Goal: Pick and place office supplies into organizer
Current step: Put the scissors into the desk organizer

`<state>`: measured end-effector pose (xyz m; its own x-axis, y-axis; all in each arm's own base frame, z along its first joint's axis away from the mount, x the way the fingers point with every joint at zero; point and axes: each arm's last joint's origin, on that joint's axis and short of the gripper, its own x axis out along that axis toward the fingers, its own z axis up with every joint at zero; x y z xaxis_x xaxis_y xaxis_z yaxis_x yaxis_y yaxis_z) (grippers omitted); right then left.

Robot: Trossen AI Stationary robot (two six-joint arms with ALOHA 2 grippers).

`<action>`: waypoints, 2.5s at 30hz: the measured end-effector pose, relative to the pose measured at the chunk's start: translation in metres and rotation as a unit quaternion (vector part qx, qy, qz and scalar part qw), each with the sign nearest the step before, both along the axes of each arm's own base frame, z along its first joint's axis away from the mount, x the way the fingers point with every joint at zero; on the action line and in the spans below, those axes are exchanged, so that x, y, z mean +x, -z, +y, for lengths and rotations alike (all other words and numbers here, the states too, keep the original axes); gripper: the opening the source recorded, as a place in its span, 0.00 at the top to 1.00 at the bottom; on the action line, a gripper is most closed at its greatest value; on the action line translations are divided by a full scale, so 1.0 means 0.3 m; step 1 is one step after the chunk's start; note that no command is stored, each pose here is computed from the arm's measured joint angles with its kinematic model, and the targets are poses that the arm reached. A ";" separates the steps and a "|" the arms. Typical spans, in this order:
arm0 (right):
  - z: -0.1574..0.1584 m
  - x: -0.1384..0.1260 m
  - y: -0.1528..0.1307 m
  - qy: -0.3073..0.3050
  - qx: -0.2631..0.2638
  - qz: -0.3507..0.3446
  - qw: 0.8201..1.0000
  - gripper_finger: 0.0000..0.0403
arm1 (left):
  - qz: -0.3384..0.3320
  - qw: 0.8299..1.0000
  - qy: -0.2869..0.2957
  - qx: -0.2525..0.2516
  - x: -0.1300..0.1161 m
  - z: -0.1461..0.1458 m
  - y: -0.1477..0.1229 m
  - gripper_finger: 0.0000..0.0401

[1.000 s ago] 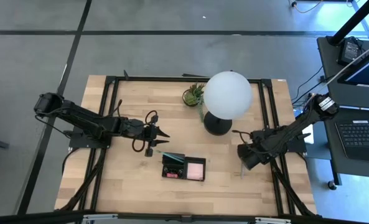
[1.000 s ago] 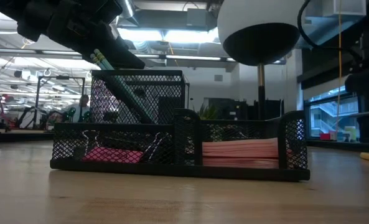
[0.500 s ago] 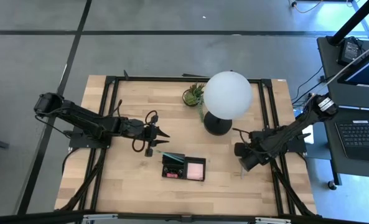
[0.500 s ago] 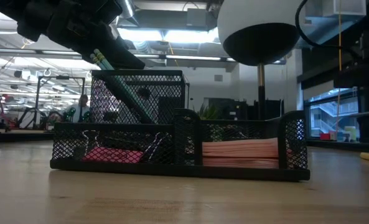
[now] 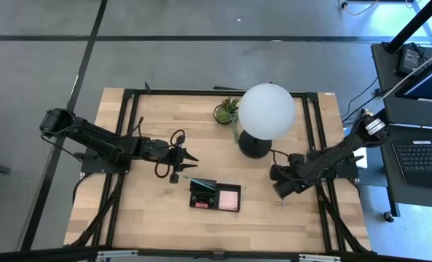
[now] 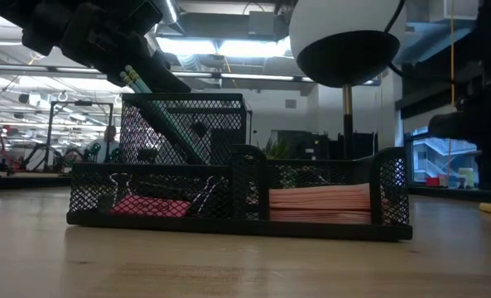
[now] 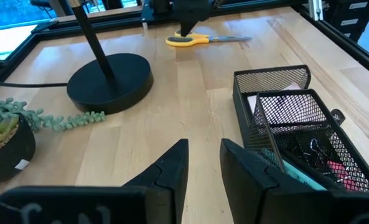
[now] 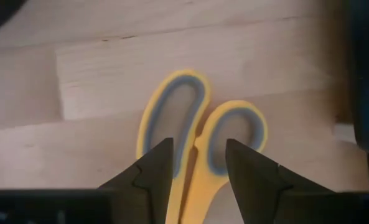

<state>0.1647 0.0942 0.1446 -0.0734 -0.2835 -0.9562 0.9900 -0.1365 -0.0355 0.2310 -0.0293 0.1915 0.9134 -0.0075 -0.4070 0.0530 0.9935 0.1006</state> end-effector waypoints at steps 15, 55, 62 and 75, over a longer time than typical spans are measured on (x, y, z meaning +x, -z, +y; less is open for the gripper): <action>0.002 0.041 0.086 0.014 0.012 0.051 0.999 0.63 | 0.007 1.000 0.000 0.001 -0.002 0.000 0.004 0.78; 0.041 0.114 0.061 -0.244 0.069 0.013 0.967 0.63 | 0.007 1.000 -0.002 -0.003 -0.002 0.000 0.004 0.79; 0.050 0.131 0.061 -0.391 0.070 0.018 0.918 0.63 | 0.007 1.000 -0.002 -0.003 -0.002 0.000 0.004 0.79; 0.076 0.227 0.056 -0.537 0.034 -0.087 0.839 0.63 | 0.007 1.000 -0.002 -0.003 -0.002 0.000 0.004 0.78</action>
